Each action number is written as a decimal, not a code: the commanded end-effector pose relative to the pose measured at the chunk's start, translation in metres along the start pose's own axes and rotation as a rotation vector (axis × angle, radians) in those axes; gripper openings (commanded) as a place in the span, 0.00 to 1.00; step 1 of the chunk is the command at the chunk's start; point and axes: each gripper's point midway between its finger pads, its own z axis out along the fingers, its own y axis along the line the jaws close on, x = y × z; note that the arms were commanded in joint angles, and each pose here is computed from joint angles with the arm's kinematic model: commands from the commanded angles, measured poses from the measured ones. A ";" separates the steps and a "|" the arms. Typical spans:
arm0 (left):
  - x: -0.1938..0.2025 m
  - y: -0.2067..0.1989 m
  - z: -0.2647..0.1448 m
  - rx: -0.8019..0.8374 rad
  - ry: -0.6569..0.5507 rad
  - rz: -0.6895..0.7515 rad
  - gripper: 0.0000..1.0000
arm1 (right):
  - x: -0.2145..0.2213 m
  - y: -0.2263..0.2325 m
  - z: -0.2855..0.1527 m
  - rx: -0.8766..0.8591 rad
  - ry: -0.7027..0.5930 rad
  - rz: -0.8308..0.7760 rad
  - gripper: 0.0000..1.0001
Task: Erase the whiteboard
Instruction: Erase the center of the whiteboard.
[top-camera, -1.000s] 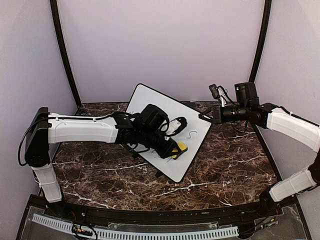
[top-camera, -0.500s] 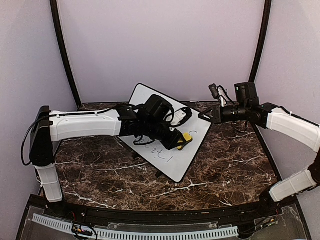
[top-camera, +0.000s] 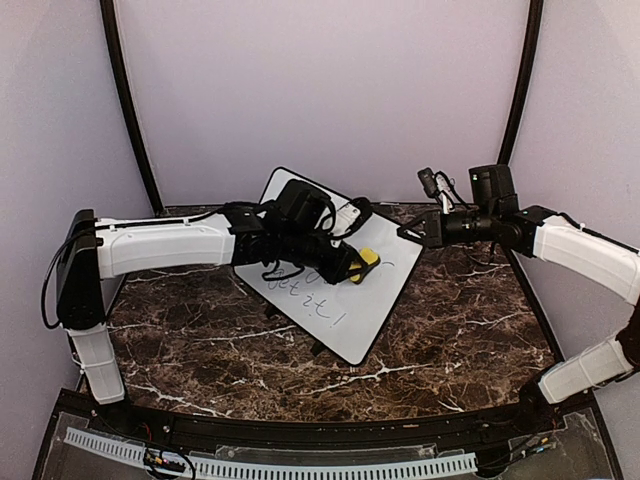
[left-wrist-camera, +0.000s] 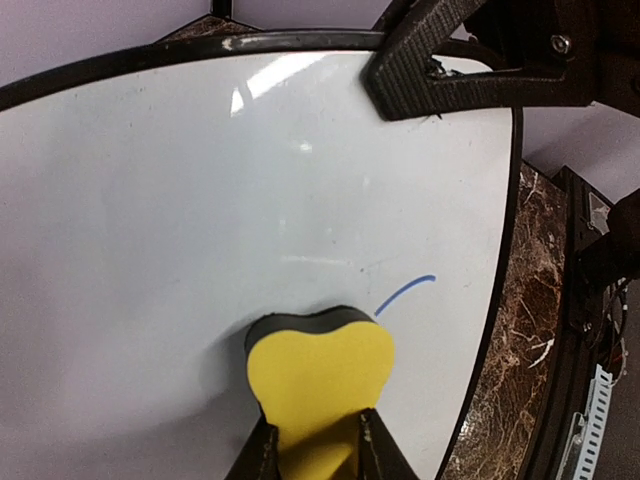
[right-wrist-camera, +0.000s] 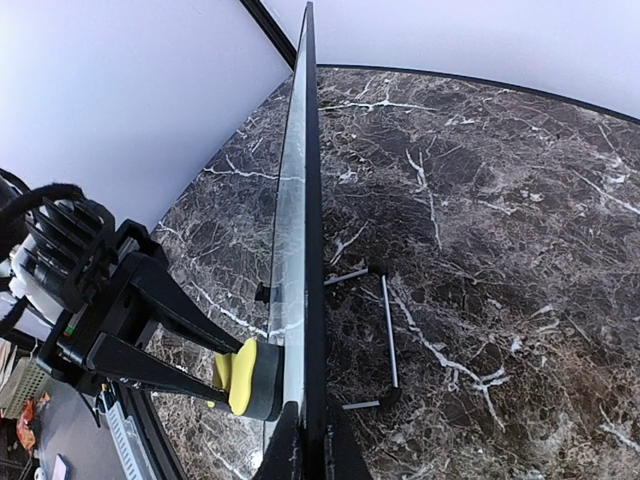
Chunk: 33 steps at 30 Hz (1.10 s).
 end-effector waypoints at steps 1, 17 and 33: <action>0.046 0.002 0.004 0.005 0.098 -0.043 0.11 | 0.004 0.031 0.004 -0.108 0.012 -0.143 0.00; 0.009 -0.015 0.018 0.011 0.034 0.038 0.11 | 0.004 0.031 0.003 -0.106 0.012 -0.141 0.00; 0.023 0.024 0.002 -0.110 0.063 -0.003 0.11 | 0.005 0.031 0.004 -0.107 0.013 -0.142 0.00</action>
